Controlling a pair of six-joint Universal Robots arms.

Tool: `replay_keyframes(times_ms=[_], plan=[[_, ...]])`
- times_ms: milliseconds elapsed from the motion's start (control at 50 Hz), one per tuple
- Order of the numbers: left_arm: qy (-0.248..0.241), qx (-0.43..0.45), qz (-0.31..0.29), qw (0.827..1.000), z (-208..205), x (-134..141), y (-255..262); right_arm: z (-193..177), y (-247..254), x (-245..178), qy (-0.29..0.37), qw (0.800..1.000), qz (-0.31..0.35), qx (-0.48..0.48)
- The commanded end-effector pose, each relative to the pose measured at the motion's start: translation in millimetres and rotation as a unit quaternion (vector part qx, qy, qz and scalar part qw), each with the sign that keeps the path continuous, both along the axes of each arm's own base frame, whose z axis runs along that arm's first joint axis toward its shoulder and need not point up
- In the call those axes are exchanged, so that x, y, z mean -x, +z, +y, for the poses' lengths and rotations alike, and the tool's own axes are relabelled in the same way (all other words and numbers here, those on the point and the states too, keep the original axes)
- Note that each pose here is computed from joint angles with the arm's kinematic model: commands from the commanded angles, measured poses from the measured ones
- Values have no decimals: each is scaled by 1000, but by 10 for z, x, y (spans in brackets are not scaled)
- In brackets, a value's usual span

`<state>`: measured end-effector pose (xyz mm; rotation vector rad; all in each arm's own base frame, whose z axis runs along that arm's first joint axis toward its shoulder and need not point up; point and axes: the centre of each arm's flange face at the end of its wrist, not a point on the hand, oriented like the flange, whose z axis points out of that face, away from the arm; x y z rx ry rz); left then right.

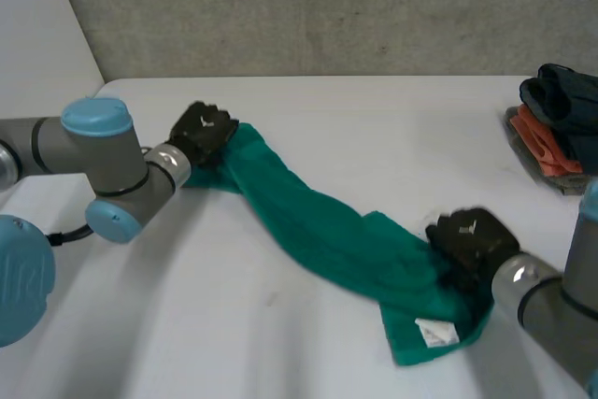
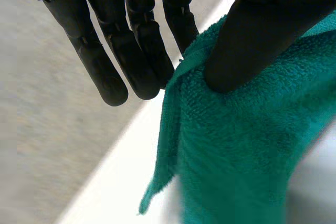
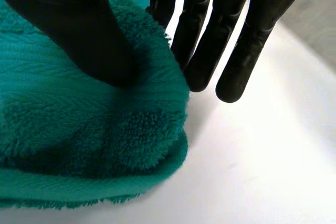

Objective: Fold the laundry.

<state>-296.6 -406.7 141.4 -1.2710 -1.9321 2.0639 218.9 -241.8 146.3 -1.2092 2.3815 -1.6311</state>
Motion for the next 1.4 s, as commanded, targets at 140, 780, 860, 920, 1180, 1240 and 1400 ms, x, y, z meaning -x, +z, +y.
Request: replay_keyframes(times_ms=[140,780,860,920,1180,1240,1400], plan=[[121,239,115,957,-92,19,1428,-868,1281,-271,-19,942,-80,326],[70,-66,-60,994,1981,-260,197,-544,380,-256,81,990,108,30],[91,-55,-46,993,1931,-305,370,-616,385,-224,51,992,102,44],[99,-46,-29,994,1873,-327,487,-675,374,-210,23,996,70,57],[107,-121,30,986,1752,-652,736,-536,571,107,-6,998,-9,58],[117,-156,33,980,1750,-732,684,-478,547,190,-5,999,-15,47],[174,-215,56,959,1662,-989,526,-408,386,326,-19,1000,-14,13]])
